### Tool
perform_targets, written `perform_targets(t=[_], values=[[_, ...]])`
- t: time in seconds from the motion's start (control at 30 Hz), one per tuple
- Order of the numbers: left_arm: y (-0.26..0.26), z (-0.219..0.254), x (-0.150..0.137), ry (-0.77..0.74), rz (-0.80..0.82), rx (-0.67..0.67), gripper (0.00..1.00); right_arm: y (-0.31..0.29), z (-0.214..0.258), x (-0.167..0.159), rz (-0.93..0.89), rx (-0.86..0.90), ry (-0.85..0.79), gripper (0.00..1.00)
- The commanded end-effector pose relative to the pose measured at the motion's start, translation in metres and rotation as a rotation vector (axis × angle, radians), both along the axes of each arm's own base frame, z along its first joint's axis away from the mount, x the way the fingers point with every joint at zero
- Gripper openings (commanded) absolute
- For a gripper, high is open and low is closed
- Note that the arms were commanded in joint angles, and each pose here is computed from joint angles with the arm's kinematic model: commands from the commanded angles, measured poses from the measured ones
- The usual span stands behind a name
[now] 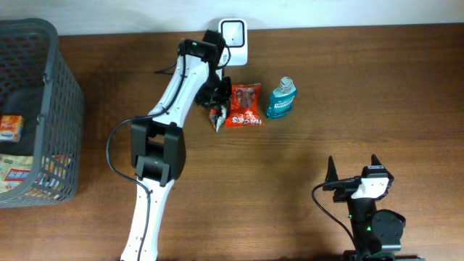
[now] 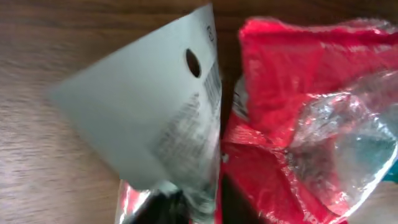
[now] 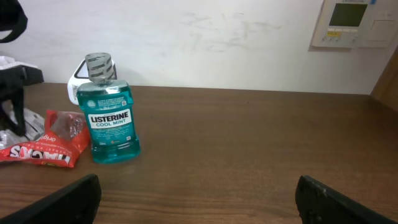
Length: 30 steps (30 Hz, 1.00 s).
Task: Scan the item barcode
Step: 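Carry the white packet to the scanner and drop it beside the red bag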
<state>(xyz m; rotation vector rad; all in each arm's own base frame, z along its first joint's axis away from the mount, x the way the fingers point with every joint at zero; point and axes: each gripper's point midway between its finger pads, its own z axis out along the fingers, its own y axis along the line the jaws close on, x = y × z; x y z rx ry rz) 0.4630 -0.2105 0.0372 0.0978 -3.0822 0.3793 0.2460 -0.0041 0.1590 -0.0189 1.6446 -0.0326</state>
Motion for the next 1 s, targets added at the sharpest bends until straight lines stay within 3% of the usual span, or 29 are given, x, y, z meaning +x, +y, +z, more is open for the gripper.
perform_targets(t=[0.0, 0.13, 0.23, 0.3, 0.33, 0.37, 0.4, 0.43, 0.63, 0.8, 0.97], values=[[-0.006, 0.001, -0.004, 0.019, 0.002, -0.024, 0.31, 0.0, -0.003, 0.0, -0.003, -0.002, 0.003, 0.99], [-0.007, 0.019, -0.001, -0.004, -0.012, -0.036, 0.37, 0.0, -0.003, 0.0, -0.003, -0.003, 0.003, 0.99], [0.0, 0.055, 0.011, -0.072, -0.014, -0.053, 0.54, 0.0, -0.003, 0.0, -0.003, -0.003, 0.003, 0.99], [0.016, 0.094, 0.022, -0.155, -0.007, -0.071, 0.59, 0.0, -0.003, 0.0, -0.003, -0.003, 0.003, 0.99], [0.025, 0.112, 0.025, -0.196, -0.008, -0.078, 0.66, 0.0, -0.003, 0.0, -0.003, -0.002, 0.003, 0.99], [0.04, 0.138, 0.029, -0.261, -0.017, -0.085, 0.8, 0.0, -0.003, 0.0, -0.003, -0.003, 0.003, 0.99], [0.054, 0.157, 0.03, -0.311, -0.03, -0.085, 0.82, 0.0, -0.003, 0.0, -0.003, -0.003, 0.003, 0.99], [0.069, 0.181, 0.038, -0.413, -0.053, -0.087, 0.99, 0.0, -0.003, 0.0, -0.003, -0.003, 0.003, 0.99], [0.194, 0.283, 0.028, -0.655, 0.147, -0.031, 0.99, 0.0, -0.003, 0.0, -0.003, -0.002, 0.003, 0.99], [0.308, 0.352, -0.019, -0.808, 0.384, 0.071, 0.99, 0.0, -0.003, 0.0, -0.003, -0.003, 0.003, 0.99], [0.412, 0.346, -0.057, -0.749, 0.616, 0.342, 0.99, 0.0, -0.003, 0.0, -0.003, -0.003, 0.003, 0.98]])
